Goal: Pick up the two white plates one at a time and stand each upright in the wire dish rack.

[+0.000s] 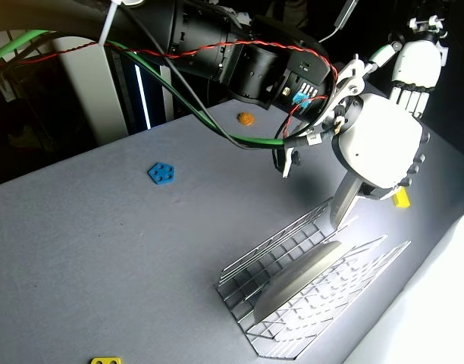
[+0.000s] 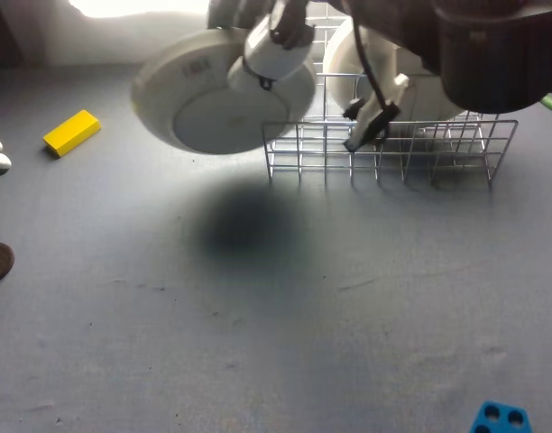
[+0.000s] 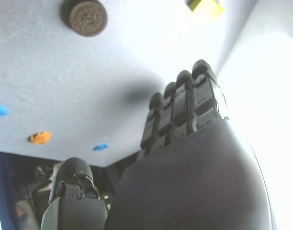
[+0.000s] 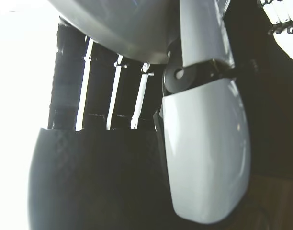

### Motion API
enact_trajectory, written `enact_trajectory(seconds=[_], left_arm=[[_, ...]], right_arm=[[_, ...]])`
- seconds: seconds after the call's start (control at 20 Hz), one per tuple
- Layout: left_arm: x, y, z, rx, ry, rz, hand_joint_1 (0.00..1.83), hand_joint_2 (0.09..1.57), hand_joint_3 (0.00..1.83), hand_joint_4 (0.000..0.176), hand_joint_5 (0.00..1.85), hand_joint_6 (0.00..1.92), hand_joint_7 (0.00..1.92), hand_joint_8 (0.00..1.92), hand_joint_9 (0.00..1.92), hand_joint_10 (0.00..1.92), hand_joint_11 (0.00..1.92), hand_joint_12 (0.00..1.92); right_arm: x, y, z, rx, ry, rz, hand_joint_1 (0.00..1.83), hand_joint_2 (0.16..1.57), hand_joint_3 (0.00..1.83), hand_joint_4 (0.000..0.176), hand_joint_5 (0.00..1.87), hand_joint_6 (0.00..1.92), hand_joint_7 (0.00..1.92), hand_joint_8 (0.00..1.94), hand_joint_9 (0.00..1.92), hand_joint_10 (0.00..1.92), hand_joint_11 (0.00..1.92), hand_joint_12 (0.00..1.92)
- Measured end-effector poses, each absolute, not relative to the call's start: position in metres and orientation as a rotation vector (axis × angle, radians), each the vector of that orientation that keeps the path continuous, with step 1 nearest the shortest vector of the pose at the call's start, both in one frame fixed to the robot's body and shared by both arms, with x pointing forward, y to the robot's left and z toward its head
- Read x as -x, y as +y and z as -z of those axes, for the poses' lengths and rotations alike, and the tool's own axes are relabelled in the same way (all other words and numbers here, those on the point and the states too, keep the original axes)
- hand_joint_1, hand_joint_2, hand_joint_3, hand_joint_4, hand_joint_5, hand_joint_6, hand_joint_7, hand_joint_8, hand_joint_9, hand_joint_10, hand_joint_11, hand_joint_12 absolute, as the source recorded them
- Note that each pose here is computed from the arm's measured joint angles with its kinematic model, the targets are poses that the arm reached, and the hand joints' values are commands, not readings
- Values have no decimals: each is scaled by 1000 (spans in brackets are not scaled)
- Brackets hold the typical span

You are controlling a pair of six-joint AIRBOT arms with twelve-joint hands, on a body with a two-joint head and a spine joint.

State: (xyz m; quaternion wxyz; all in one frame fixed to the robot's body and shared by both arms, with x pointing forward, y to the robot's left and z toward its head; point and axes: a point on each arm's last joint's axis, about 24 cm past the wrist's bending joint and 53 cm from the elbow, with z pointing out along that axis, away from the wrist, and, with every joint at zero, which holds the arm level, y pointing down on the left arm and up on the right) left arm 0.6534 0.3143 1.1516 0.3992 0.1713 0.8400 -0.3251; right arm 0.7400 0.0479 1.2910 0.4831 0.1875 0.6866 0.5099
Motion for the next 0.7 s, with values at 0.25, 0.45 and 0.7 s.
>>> enact_trajectory(seconds=[0.25, 0.45, 0.7], left_arm=[[-653, 312, -1152, -438, 2123, 827, 0, 1060, 0, 0, 39, 1, 13, 1, 0, 0, 0, 0], [-652, 308, -1151, -451, 2122, 830, 0, 1056, 0, 0, 33, 2, 2, 0, 0, 0, 0, 0], [-650, 303, -1151, -460, 2120, 842, 0, 1062, 0, 0, 43, 10, 16, 6, 1, 0, 0, 0]], right_arm=[[-738, 42, -1287, -391, 1686, -1193, 1395, 1042, 0, 0, 1050, 785, 1133, 681, 1128, 878, 996, 826], [-738, 38, -1283, -319, 1697, -1142, 1395, 1040, 0, 0, 1045, 793, 1139, 666, 1134, 869, 1021, 783], [-734, 34, -1282, -174, 1679, -1072, 1396, 1041, 0, 0, 1033, 788, 1137, 675, 1145, 865, 1027, 793]])
